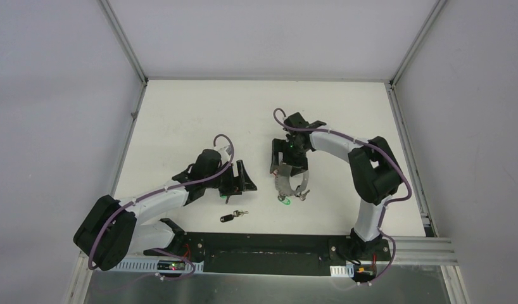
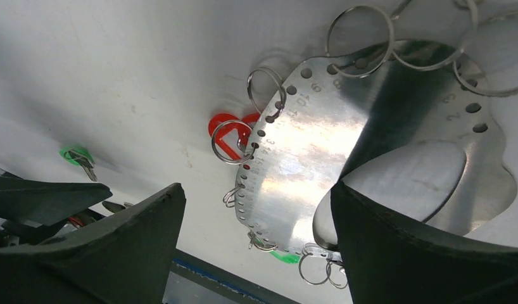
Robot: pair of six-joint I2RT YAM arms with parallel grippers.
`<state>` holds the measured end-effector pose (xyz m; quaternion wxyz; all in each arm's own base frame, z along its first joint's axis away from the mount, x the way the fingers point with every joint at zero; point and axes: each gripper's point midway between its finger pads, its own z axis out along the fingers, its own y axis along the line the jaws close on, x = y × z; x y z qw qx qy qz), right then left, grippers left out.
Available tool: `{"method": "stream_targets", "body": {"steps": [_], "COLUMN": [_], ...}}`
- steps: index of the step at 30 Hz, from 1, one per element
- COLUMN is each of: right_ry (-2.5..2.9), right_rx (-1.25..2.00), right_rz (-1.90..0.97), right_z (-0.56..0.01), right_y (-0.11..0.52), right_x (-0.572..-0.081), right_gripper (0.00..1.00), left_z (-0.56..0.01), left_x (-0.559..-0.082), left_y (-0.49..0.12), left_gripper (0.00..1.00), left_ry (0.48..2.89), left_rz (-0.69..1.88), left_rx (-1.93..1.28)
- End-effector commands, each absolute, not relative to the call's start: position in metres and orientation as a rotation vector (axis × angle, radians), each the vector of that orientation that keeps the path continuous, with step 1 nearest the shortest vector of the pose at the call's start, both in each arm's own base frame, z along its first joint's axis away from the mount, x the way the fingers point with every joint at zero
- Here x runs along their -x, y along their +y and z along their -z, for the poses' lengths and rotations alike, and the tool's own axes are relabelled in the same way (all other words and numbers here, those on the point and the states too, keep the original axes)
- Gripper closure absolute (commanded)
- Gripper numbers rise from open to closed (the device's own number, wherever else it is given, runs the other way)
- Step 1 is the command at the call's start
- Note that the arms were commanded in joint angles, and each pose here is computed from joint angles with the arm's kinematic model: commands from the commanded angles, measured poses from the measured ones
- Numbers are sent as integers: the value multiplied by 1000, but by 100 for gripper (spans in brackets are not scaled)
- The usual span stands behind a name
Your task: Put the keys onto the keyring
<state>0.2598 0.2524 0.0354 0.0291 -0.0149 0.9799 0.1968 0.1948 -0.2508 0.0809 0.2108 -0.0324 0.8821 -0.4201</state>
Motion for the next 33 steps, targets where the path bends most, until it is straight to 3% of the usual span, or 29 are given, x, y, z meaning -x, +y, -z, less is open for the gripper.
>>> {"method": "stream_targets", "body": {"steps": [1, 12, 17, 33], "right_ry": [3014, 2943, 2875, 2833], "right_rx": [252, 387, 458, 586], "right_rz": [-561, -220, -94, 75], "right_z": [-35, -61, -75, -58], "right_y": [270, 259, 265, 299], "right_x": [-254, -257, -257, -250], "right_gripper": [13, 16, 22, 67], "left_z": [-92, -87, -86, -83], "left_x": [-204, -204, -205, -206], "left_y": [-251, -252, -252, -251], "left_gripper": [22, 22, 22, 23], "left_ry": [2373, 2391, 2396, 2407], "left_rz": [1177, 1172, 1168, 1153], "left_rx": [119, 133, 136, 153]}}
